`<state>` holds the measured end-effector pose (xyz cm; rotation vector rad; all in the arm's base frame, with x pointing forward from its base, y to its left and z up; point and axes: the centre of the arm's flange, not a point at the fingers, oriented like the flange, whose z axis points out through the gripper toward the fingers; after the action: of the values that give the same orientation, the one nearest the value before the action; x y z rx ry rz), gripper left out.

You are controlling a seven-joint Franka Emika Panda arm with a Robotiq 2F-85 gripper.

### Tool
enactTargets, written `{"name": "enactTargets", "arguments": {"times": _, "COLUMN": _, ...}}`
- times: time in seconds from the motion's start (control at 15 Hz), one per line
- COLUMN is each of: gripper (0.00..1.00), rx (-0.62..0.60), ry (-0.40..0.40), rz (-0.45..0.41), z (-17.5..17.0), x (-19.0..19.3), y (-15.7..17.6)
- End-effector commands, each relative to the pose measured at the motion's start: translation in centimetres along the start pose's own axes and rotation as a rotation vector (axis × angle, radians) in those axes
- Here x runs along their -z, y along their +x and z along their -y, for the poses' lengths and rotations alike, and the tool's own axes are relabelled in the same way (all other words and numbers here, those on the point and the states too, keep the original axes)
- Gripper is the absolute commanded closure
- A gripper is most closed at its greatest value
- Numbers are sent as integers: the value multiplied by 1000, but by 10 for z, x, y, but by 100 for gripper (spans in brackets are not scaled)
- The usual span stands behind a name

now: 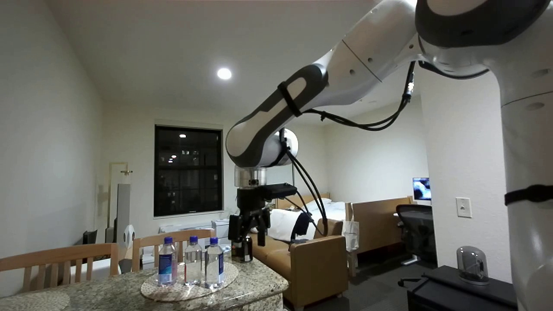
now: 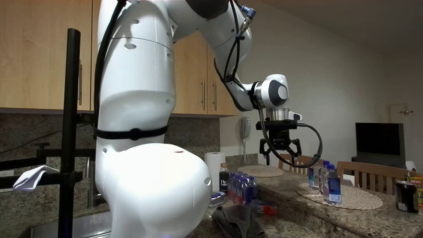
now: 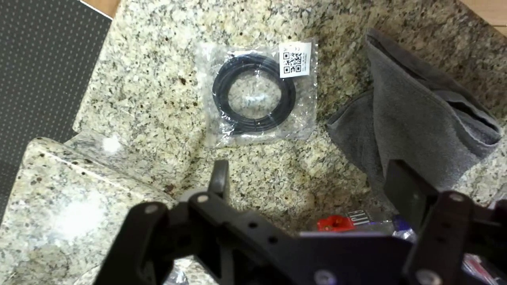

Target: Unfold the towel on the counter.

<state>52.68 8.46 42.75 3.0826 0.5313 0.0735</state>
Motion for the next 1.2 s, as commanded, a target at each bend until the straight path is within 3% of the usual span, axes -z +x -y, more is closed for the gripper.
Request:
{"name": "enactTargets", "arguments": {"times": 0.0, "gripper": 0, "rx": -28, "ry": -33, "rz": 41, "z": 22, "x": -21, "y": 10}}
{"name": "enactTargets", "arguments": {"times": 0.33, "gripper": 0, "rx": -207, "ry": -82, "rz": 58, "z": 64, "x": -53, "y": 23}}
{"name": "enactTargets", "arguments": {"times": 0.53, "gripper": 0, "rx": -307, "ry": -32, "rz": 42, "z": 77, "x": -61, "y": 23}}
{"name": "enactTargets", "arguments": {"times": 1.13, "gripper": 0, "rx": -301, "ry": -20, "rz": 65, "z": 75, "x": -62, "y": 20}}
